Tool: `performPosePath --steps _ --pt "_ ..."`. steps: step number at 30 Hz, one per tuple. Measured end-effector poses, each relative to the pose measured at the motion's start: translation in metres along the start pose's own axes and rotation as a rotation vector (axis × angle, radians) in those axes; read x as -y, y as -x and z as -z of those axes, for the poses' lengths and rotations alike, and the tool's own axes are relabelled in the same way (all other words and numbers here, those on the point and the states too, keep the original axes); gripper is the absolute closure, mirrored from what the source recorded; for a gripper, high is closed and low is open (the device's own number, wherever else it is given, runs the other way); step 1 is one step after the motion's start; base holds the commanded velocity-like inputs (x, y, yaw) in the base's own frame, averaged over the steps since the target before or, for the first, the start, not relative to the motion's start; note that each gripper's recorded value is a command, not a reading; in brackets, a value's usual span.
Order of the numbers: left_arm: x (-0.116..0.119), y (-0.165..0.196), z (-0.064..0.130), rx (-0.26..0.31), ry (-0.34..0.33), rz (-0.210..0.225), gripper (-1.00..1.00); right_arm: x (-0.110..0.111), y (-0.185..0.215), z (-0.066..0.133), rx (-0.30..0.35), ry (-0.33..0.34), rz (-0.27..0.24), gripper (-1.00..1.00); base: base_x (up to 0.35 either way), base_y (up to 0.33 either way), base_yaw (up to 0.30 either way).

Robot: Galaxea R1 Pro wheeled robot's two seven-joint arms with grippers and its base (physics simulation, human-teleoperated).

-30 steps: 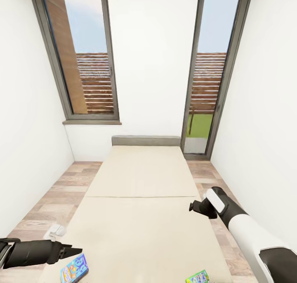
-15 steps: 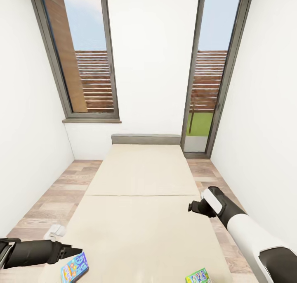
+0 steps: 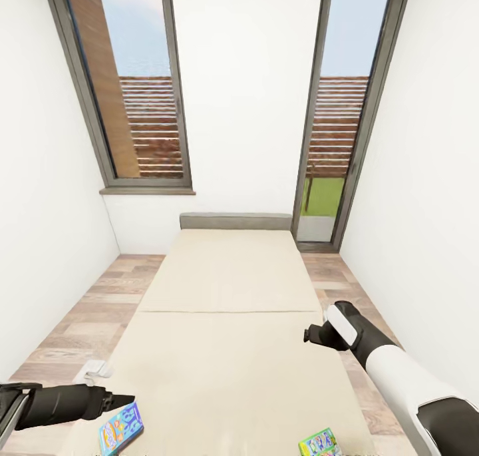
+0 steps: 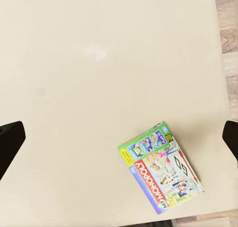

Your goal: Put all the toys in the child's room - the three board games (two on the bed and one on the table), the two jigsaw puzzles on the table, and the tennis ball on the table - inside the toy box on the table in the child's room.

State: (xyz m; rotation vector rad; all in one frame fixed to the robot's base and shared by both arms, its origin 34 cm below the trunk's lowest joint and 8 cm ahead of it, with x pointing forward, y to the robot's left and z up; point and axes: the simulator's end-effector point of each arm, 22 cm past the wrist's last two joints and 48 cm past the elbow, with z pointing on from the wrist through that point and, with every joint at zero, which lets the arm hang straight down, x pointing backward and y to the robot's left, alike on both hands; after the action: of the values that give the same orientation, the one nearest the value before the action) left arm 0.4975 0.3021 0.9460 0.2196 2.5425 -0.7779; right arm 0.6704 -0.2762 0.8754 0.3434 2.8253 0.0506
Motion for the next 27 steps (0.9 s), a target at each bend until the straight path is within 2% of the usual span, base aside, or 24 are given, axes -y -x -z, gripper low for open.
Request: performPosePath --steps 10,18,27 --pt "0.0 0.0 -0.01 -0.001 0.003 0.013 -1.0 0.002 -0.005 -0.009 -0.014 -0.006 -0.002 -1.0 0.0 0.0 0.0" --pt "0.005 -0.004 -0.021 -0.007 -0.006 0.026 -1.0 0.005 -0.002 -0.016 0.008 -0.012 -0.016 -1.0 0.0 0.0 0.0" --pt "-0.001 -0.008 -0.028 -0.017 0.015 0.037 -1.0 0.01 -0.002 -0.024 0.012 -0.021 -0.024 -1.0 0.0 0.0 0.0"
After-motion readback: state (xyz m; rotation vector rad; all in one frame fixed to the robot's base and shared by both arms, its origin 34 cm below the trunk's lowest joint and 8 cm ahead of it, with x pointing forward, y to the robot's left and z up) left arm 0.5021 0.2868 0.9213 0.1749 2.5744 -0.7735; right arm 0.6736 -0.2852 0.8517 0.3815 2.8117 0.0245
